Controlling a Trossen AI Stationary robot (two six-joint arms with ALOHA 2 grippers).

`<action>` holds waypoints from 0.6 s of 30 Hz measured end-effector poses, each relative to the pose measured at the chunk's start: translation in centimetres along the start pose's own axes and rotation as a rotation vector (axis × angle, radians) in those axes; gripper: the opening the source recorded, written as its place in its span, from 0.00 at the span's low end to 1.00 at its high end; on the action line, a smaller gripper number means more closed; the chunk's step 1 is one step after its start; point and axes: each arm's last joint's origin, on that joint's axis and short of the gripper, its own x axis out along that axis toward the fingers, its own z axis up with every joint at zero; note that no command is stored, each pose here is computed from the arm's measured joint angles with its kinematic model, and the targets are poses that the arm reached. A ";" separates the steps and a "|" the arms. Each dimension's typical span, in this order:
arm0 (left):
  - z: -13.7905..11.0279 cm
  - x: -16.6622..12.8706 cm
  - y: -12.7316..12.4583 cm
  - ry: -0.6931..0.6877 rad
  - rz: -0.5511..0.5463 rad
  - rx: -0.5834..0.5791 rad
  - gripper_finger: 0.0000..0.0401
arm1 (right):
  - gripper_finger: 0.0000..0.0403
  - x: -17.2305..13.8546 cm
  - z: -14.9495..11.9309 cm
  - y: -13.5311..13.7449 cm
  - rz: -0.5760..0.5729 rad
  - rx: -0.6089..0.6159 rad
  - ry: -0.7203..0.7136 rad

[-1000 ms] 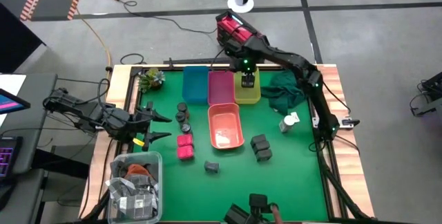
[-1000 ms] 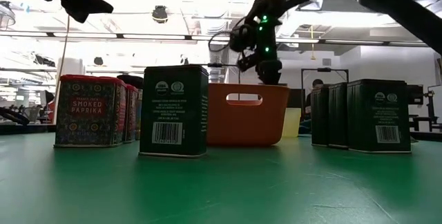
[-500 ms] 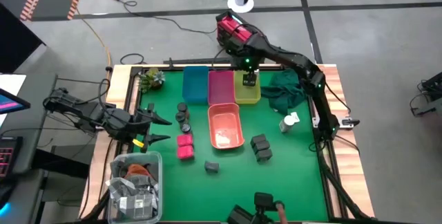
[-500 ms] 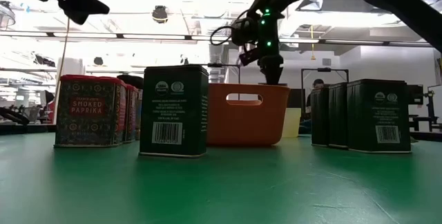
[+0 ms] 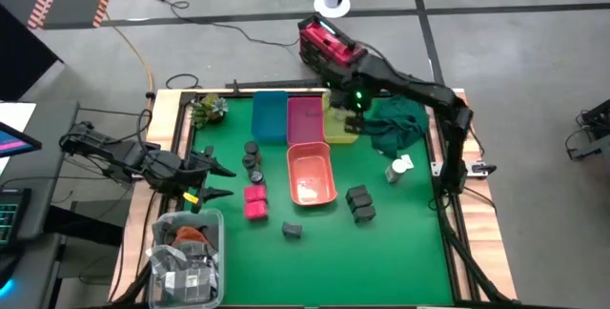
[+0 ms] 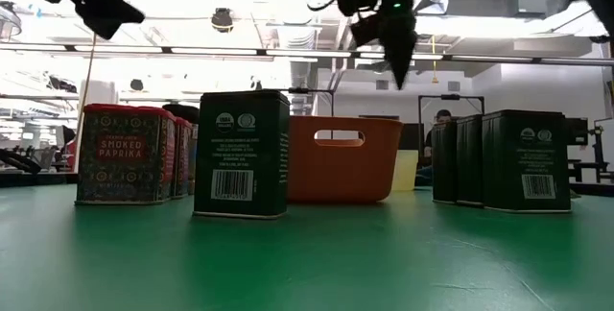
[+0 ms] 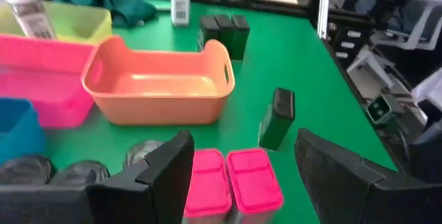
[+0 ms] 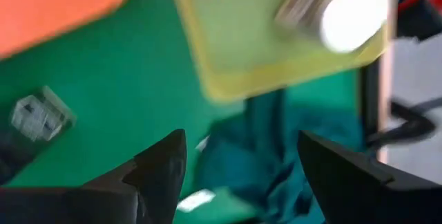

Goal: Sort spices by type
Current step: Put the white seasoning bottle into the yellow bin

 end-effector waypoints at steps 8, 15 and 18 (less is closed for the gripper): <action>-0.4 0.0 0.1 0.048 0.001 -0.006 0.60 | 0.83 3.0 -5.8 5.8 0.032 -0.043 0.182; -0.4 0.0 0.1 0.041 0.003 -0.009 0.60 | 0.88 3.3 -11.3 8.7 0.011 -0.005 0.131; -0.3 0.0 0.1 0.029 0.005 -0.014 0.60 | 0.88 4.2 -12.9 9.2 0.016 0.008 0.092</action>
